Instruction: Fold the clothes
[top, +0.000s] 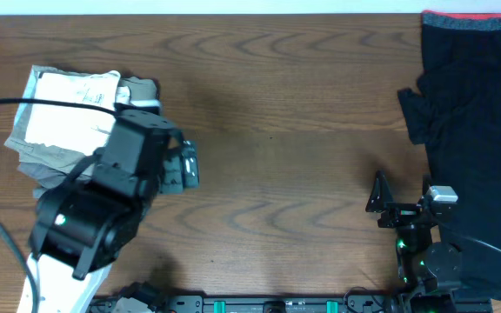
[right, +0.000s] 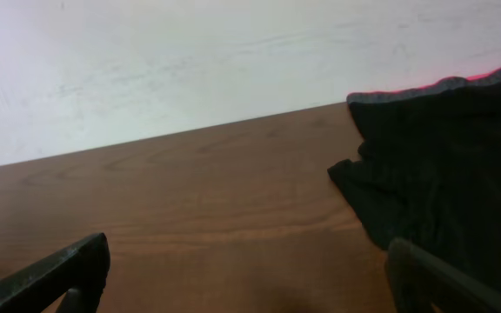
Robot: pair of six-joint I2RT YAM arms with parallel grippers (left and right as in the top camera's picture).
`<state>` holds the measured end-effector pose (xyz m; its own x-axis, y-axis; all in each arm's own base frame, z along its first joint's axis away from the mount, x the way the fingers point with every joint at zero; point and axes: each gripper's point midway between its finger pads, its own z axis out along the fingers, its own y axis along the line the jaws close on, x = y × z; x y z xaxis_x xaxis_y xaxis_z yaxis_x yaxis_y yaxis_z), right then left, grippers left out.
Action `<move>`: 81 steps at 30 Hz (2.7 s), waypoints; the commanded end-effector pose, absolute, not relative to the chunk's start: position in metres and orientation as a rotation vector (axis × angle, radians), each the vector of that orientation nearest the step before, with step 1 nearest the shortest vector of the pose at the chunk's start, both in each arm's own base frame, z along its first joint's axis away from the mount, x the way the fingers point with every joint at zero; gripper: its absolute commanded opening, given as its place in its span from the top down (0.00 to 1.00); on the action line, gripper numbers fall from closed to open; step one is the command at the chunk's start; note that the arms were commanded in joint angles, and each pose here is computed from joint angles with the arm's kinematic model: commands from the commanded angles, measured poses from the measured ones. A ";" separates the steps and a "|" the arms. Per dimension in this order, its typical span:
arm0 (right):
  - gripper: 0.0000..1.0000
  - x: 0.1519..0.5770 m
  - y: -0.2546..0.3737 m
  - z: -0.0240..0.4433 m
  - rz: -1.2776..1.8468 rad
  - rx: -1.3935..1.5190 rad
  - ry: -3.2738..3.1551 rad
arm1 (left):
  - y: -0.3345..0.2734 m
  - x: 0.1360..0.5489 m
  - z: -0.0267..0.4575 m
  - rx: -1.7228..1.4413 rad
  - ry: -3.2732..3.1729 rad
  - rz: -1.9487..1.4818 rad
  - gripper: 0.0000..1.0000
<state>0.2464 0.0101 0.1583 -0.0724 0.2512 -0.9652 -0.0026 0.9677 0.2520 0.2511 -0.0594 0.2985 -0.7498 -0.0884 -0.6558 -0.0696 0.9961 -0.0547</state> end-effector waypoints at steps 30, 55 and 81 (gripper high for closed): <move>0.01 0.246 0.007 0.157 0.212 0.213 1.635 | -0.011 0.225 0.191 0.055 1.795 -0.023 0.02; 0.01 0.246 0.007 0.157 0.212 0.213 1.635 | -0.012 0.244 0.138 0.044 1.720 -0.038 0.02; 0.01 0.246 0.007 0.157 0.212 0.213 1.635 | -0.012 0.244 0.138 0.044 1.720 -0.038 0.02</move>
<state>0.2463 0.0110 0.1583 -0.0738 0.2515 -0.9650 -0.0077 0.9675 0.2528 0.2445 -0.0112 0.1533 -0.1055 0.0053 -0.9944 0.0454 0.9990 0.0005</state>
